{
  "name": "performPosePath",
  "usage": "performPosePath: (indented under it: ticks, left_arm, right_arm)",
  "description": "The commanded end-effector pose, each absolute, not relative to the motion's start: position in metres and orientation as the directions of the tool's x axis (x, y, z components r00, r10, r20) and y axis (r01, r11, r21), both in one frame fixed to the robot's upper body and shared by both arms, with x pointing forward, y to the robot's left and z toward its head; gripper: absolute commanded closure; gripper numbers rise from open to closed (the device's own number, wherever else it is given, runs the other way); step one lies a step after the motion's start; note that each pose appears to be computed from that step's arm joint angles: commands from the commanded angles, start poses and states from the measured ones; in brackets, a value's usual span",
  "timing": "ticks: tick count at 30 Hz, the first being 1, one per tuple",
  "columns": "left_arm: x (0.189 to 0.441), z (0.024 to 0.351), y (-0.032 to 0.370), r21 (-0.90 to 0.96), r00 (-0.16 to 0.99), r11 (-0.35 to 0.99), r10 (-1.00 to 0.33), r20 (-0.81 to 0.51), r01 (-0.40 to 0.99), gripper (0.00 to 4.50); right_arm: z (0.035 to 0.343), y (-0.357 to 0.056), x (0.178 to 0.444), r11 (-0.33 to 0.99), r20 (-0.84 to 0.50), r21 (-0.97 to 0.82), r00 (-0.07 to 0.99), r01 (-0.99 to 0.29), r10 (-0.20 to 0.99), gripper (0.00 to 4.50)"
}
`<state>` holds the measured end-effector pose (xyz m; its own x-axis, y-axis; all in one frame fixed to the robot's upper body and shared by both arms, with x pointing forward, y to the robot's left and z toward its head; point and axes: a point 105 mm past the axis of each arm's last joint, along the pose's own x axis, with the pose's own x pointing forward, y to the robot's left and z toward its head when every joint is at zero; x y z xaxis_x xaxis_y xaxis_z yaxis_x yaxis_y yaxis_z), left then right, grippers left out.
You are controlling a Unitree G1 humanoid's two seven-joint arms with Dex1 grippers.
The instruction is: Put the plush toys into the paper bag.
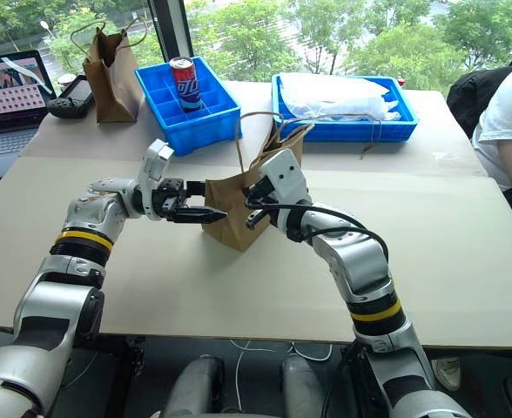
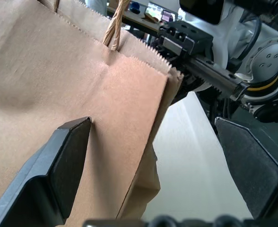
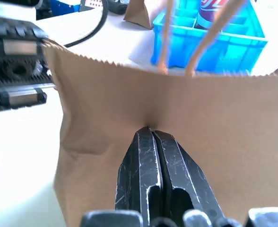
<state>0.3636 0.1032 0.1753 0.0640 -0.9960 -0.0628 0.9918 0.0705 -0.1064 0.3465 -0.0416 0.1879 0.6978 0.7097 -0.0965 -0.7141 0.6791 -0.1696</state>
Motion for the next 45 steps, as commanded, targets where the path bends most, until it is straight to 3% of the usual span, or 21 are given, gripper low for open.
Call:
performPosePath:
  ticks: [1,4,7,16,18,23,34,40,45]
  left_arm:
    - [0.368,0.187,0.091,-0.044,0.1,0.102,-0.994,-0.038,0.994,0.0]
    - [0.373,0.193,0.089,-0.038,0.138,0.138,-0.99,-0.017,0.99,0.0]
    - [0.377,0.196,0.09,-0.027,0.161,0.162,-0.987,-0.023,0.986,0.71]
    - [0.377,0.199,0.09,-0.015,0.148,0.148,-0.988,-0.034,0.989,3.88]
    - [0.377,0.201,0.089,-0.013,0.147,0.148,-0.989,-0.029,0.989,4.4]
    - [0.377,0.211,0.091,0.004,0.13,0.13,-0.992,-0.007,0.992,4.4]
    - [0.361,0.235,0.094,0.131,-0.063,-0.072,-0.995,-0.071,0.989,4.4]
    - [0.351,0.213,0.094,0.213,-0.122,-0.181,-0.957,-0.264,0.96,4.4]
    - [0.339,0.219,0.09,0.239,-0.195,-0.254,-0.95,-0.245,0.937,4.4]
  right_arm:
    - [0.203,-0.037,0.344,0.67,-0.038,-0.192,0.687,-0.718,0.726,4.48]
    - [0.202,-0.036,0.344,0.668,-0.04,-0.19,0.685,-0.72,0.727,4.48]
    - [0.2,-0.036,0.344,0.668,-0.043,-0.189,0.685,-0.72,0.727,4.5]
    - [0.194,-0.04,0.345,0.679,-0.063,-0.187,0.699,-0.71,0.713,4.5]
    - [0.191,-0.043,0.344,0.683,-0.079,-0.189,0.704,-0.706,0.706,4.5]
    - [0.182,-0.071,0.332,0.698,-0.143,-0.186,0.722,-0.692,0.677,4.5]
    - [0.176,-0.205,0.245,0.723,-0.421,-0.12,0.694,-0.681,0.584,4.5]
    - [0.182,-0.249,0.24,0.793,-0.448,-0.165,0.761,-0.587,0.47,4.5]
    - [0.178,-0.249,0.244,0.795,-0.447,-0.163,0.762,-0.584,0.469,4.5]
